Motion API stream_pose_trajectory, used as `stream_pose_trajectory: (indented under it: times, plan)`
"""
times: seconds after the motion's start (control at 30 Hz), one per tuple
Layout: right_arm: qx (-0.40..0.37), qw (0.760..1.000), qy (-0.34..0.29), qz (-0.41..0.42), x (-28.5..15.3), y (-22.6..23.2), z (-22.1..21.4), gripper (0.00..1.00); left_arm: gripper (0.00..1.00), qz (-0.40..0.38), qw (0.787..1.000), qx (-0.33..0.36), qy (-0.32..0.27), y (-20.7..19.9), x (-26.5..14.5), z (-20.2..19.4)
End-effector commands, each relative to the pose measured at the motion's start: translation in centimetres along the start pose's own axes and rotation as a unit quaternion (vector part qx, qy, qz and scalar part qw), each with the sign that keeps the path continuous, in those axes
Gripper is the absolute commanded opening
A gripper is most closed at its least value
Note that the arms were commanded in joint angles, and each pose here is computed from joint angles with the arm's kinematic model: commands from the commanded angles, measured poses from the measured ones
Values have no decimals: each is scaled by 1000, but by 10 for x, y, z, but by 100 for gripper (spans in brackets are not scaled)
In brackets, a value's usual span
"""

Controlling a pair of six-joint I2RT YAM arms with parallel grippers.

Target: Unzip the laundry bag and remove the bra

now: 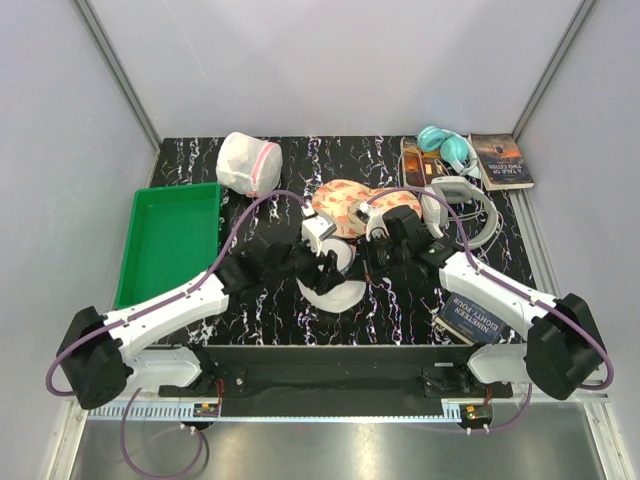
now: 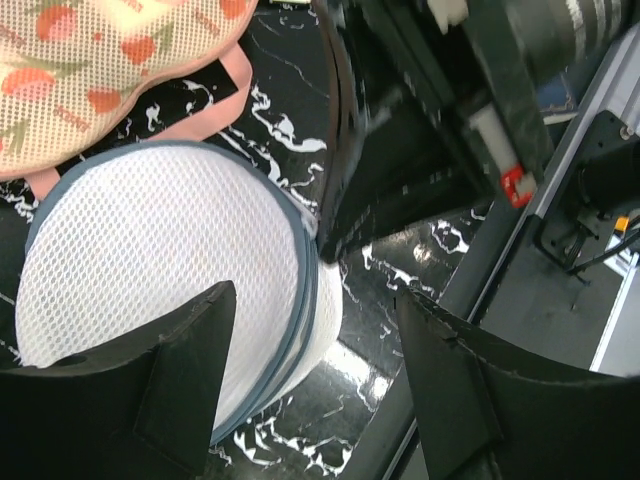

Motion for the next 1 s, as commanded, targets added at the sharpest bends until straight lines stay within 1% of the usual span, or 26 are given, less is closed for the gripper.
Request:
stream_pose_trajectory:
  times: [0.0, 0.07, 0.13, 0.2, 0.27, 0.3, 0.4, 0.5, 0.53, 0.57, 0.63, 0.67, 0.7, 0.97]
  plan:
    - [-10, 1000, -9, 22, -6, 15, 2, 0, 69, 3, 999, -2, -39, -1, 9, 26]
    - [-13, 1000, -10, 26, -7, 17, 3, 0, 68, 3, 999, -2, -31, 0, 13, 22]
    - [-13, 1000, -10, 27, -7, 19, 2, 0, 65, 3, 1000, -5, -24, 1, 15, 18]
    - [-13, 999, -13, 27, -8, 19, 3, 0, 60, 6, 1000, -9, -17, 2, 16, 12]
    - [-12, 999, -11, 27, -8, 20, 2, 0, 57, 9, 1000, -11, -12, 3, 16, 6]
    - [-13, 999, -12, 28, -8, 20, 3, 0, 52, 10, 1000, -11, -11, 3, 16, 5]
    - [-13, 999, -11, 28, -8, 20, 3, 0, 46, 11, 1000, -11, -5, 5, 18, 0]
    - [-12, 999, -11, 29, -7, 20, 4, 0, 34, 15, 1000, -11, 0, 6, 20, -3]
    - [-12, 999, -10, 30, -7, 21, 3, 0, 26, 16, 1000, -10, 2, 7, 21, -4]
    - [-13, 999, -10, 30, -7, 21, 4, 0, 21, 20, 1000, -11, 3, 8, 21, -5]
    - [-13, 999, -10, 30, -7, 21, 3, 0, 12, 22, 1000, -9, 6, 9, 22, -6]
    - [-13, 999, -10, 29, -7, 20, 3, 0, 3, 22, 1000, -8, 6, 9, 22, -7]
    - [-12, 999, -10, 29, -7, 20, 3, 0, 0, 23, 1000, -5, 7, 9, 22, -7]
    - [2, 1000, 0, 9, 1, 14, 3, 0, 0, 9, 1000, 23, 17, 9, 20, -17]
Point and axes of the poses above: each gripper's point midway between its finger pads, its own x axis out along the fingers, its own y axis along the line the jaws close on, z = x × y, the point moved 7 cm from there along -x, back along the fingers, and after that the axes turned 4 degrees about x, right-handed, at the moved point
